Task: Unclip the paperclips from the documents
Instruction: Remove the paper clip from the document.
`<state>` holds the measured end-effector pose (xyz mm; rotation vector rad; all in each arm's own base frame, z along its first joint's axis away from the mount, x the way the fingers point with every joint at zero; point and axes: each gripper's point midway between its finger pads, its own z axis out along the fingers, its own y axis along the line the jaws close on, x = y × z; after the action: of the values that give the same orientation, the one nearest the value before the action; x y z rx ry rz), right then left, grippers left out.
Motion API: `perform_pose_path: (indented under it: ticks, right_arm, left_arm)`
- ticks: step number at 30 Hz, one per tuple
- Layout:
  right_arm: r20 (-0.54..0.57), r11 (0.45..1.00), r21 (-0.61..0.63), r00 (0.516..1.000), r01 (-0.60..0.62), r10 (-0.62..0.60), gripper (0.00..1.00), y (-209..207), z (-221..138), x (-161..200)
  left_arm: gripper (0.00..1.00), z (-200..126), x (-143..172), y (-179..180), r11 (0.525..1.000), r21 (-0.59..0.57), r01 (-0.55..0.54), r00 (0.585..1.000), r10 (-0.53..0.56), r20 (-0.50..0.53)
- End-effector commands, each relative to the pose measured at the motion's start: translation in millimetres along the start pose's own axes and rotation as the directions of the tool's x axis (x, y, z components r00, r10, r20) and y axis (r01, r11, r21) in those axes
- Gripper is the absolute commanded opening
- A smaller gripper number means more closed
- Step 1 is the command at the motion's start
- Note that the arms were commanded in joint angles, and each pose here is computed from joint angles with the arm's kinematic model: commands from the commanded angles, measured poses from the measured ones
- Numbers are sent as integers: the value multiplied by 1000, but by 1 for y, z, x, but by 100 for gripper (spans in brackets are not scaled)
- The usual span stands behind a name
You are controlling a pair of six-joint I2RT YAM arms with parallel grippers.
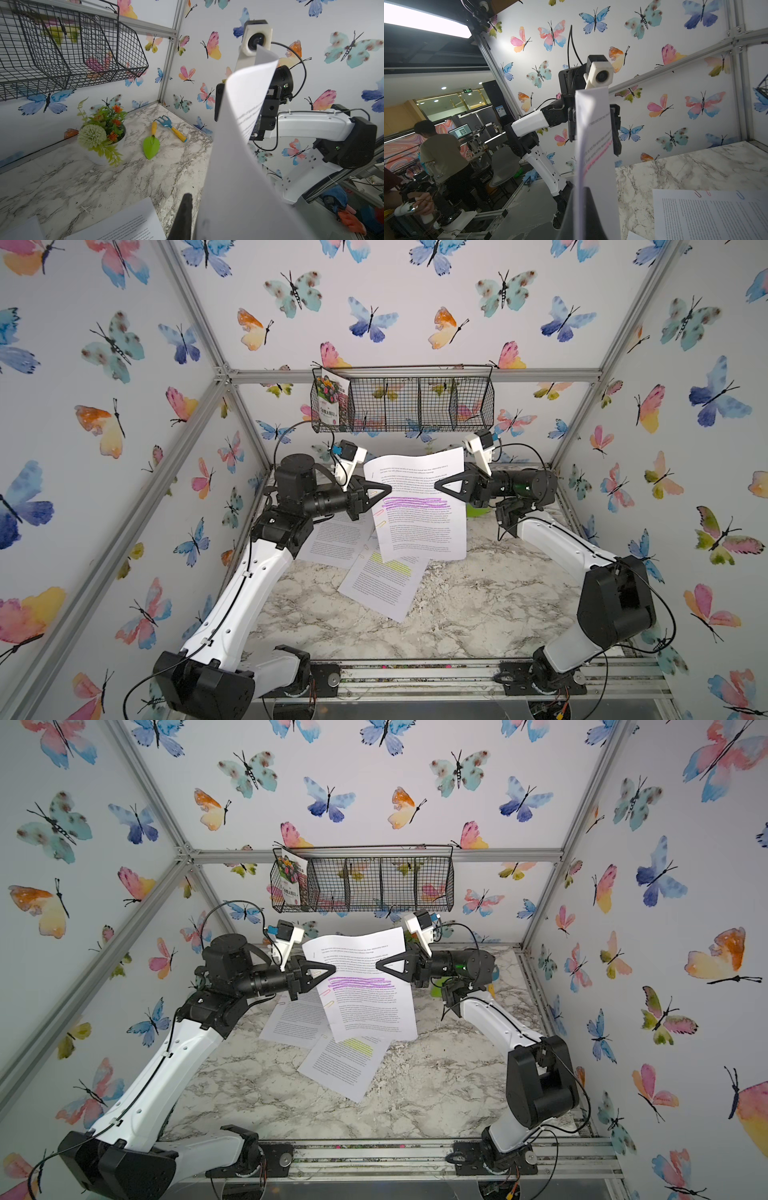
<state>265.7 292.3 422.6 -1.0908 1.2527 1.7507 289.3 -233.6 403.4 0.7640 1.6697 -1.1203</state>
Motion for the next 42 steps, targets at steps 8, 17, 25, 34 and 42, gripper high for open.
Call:
perform_pose_path:
  ticks: [8,17,25,34,42]
  right_arm:
    - [-18,999,10,999,44,-44,2,9,0,0]
    - [-21,999,20,999,49,-49,2,7,-2,-1]
    - [-12,998,34,999,48,-48,3,4,-5,-3]
    - [-13,998,34,999,49,-48,3,5,-5,-4]
    - [-7,998,41,999,45,-45,3,2,-6,-6]
  left_arm:
    - [6,-9,5,-2,999,-42,-27,1000,27,-7]
    - [0,-11,10,1,998,-62,-16,1000,15,-19]
    - [12,-13,9,3,997,-73,-14,1000,13,-14]
    - [3,-12,9,1,998,-61,-8,1000,7,-16]
    - [17,-13,15,3,998,-69,-1,1000,-1,-28]
